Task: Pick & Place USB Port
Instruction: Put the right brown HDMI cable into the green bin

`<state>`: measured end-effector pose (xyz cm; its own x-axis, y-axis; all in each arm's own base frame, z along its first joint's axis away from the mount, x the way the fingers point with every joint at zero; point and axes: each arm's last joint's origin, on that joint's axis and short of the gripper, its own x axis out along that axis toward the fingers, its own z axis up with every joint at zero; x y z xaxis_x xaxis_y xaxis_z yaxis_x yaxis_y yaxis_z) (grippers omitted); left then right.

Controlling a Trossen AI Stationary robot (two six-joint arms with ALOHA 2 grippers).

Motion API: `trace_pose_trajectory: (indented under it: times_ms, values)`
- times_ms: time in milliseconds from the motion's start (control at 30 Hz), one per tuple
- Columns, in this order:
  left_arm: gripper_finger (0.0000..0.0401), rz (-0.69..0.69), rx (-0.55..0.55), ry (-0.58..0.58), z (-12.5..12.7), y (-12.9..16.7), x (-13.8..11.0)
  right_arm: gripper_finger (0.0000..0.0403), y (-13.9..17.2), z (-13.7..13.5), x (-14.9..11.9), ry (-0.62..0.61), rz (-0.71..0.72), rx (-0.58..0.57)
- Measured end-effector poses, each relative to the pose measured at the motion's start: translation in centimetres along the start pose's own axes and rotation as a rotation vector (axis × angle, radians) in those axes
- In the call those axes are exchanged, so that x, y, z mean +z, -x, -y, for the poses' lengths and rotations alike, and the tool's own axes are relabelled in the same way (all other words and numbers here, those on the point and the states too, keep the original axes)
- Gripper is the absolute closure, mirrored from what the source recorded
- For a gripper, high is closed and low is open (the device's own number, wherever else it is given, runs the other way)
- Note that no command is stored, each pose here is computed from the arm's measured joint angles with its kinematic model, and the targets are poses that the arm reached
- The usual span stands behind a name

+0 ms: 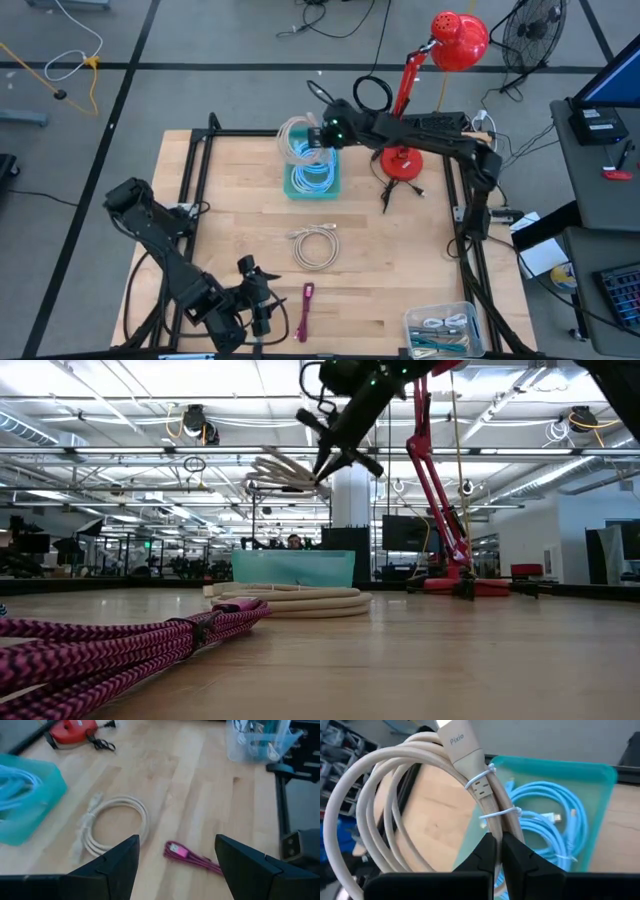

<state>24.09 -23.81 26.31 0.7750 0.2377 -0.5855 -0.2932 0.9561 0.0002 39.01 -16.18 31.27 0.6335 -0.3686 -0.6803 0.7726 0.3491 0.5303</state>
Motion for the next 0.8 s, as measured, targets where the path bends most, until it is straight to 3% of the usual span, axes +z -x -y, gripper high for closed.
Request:
trace_pose_trajectory:
  times_ms: [300, 400, 567, 800]
  values:
    - [0.0139, -0.020, -0.057, 0.062, 1.5, 1.2, -1.9, 0.0398, -5.9, 3.0, -0.5, -0.124, -0.152, -0.089]
    - [0.0139, -0.009, -0.075, 0.092, 1.9, 1.5, -2.1, 0.0398, -7.4, 3.6, -0.6, -0.140, -0.141, -0.104]
    - [0.0139, 0.020, -0.099, 0.106, 2.5, 2.0, -2.3, 0.0398, -8.3, 4.4, -0.2, -0.127, -0.085, -0.160]
    - [0.0139, 0.034, -0.104, 0.096, 2.7, 2.6, -2.6, 0.0398, -8.1, 6.3, 0.1, -0.117, -0.125, -0.290]
